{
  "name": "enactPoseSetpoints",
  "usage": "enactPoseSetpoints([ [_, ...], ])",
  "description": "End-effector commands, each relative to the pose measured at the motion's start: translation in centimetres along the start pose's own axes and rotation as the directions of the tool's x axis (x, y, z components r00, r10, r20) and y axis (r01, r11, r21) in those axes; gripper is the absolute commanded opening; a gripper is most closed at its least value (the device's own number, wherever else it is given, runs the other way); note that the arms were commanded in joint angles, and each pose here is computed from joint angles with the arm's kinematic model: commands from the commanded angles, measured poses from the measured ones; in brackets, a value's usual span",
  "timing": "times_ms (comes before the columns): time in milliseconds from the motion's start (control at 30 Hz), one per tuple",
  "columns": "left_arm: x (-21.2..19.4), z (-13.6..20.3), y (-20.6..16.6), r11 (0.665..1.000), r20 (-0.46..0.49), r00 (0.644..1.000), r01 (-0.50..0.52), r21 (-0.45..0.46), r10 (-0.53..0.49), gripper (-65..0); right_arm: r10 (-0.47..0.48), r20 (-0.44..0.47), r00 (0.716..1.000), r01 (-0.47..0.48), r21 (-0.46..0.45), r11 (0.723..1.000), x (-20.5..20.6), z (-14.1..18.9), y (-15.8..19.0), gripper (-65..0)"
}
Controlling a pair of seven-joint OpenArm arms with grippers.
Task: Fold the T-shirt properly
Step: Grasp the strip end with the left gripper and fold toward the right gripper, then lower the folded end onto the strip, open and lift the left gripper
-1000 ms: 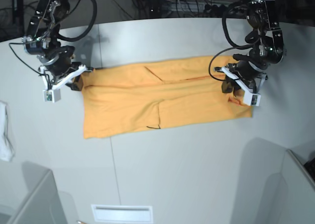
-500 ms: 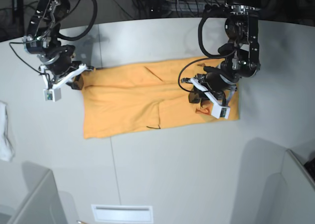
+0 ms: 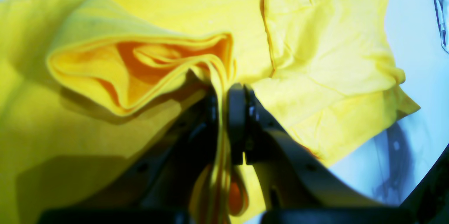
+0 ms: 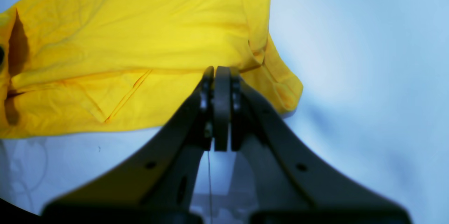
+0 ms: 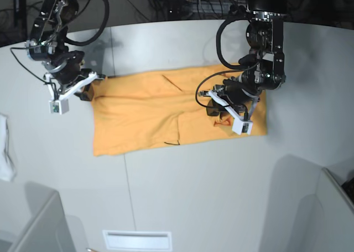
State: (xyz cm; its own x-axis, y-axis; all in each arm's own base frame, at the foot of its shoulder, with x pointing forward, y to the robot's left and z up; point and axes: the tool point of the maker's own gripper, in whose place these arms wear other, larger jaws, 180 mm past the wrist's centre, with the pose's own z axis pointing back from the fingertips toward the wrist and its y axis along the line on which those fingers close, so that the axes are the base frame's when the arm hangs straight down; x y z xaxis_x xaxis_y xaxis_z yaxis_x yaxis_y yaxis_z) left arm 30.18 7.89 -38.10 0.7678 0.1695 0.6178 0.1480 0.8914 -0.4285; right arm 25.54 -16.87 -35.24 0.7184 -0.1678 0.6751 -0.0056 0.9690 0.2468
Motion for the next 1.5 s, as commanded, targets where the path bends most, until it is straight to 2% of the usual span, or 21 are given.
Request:
enactPoseSetpoints([
  [0, 1.5, 0.2, -0.6, 1.0, 0.046, 0.999, 0.008, -0.021, -0.007, -65.0, 0.004, 0.044, 0.999, -0.004, 0.009, 1.0, 1.2, 0.2, 0.2, -65.0],
  [467, 1.5, 0.2, -0.7, 1.0, 0.046, 0.999, 0.007, -0.022, -0.006, -65.0, 0.004, 0.044, 0.999, -0.004, 0.009, 1.0, 1.2, 0.2, 0.2, -65.0],
  [600, 2.0, 0.0, -0.7, 1.0, 0.052, 0.999, 0.011, -0.024, -0.01, -51.3, 0.004, 0.044, 0.999, -0.004, 0.009, 1.0, 1.2, 0.2, 0.2, -65.0],
  [867, 1.5, -1.8, -2.2, 0.997, 0.03, 0.998, -0.052, -0.064, 0.054, -30.3, 0.004, 0.044, 0.999, -0.004, 0.009, 1.0, 1.2, 0.2, 0.2, -65.0],
  [1067, 1.1, -3.0, -7.2, 0.986, 0.003, 1.0, 0.028, -0.166, -0.028, -14.2, 0.004, 0.044, 0.999, -0.004, 0.009, 1.0, 1.2, 0.2, 0.2, -65.0],
  [1133, 1.0, -3.1, -8.2, 0.982, 0.001, 0.999, 0.043, -0.185, -0.043, -11.7, 0.004, 0.044, 0.999, -0.004, 0.009, 1.0, 1.2, 0.2, 0.2, -65.0],
  [1267, 2.1, -1.2, -8.5, 0.981, 0.065, 0.997, 0.053, -0.186, -0.042, -11.7, 0.005, 0.042, 0.999, -0.005, 0.008, 1.0, 1.1, 0.3, 0.1, -65.0],
  [1367, 2.5, 1.9, -5.4, 0.994, 0.131, 0.991, 0.014, -0.104, 0.0, -13.8, 0.004, 0.038, 0.999, -0.004, 0.007, 1.0, 0.9, 0.3, 0.1, -65.0],
  [1400, 2.4, 2.9, -4.3, 0.997, 0.147, 0.989, -0.004, -0.075, 0.015, -17.6, 0.004, 0.036, 0.999, -0.004, 0.007, 1.0, 0.9, 0.3, 0.1, -65.0],
  [1467, 2.1, 4.8, -1.7, 0.999, 0.176, 0.983, -0.047, -0.005, 0.047, -33.1, 0.004, 0.036, 0.999, -0.004, 0.007, 1.0, 0.9, 0.3, 0.1, -65.0],
])
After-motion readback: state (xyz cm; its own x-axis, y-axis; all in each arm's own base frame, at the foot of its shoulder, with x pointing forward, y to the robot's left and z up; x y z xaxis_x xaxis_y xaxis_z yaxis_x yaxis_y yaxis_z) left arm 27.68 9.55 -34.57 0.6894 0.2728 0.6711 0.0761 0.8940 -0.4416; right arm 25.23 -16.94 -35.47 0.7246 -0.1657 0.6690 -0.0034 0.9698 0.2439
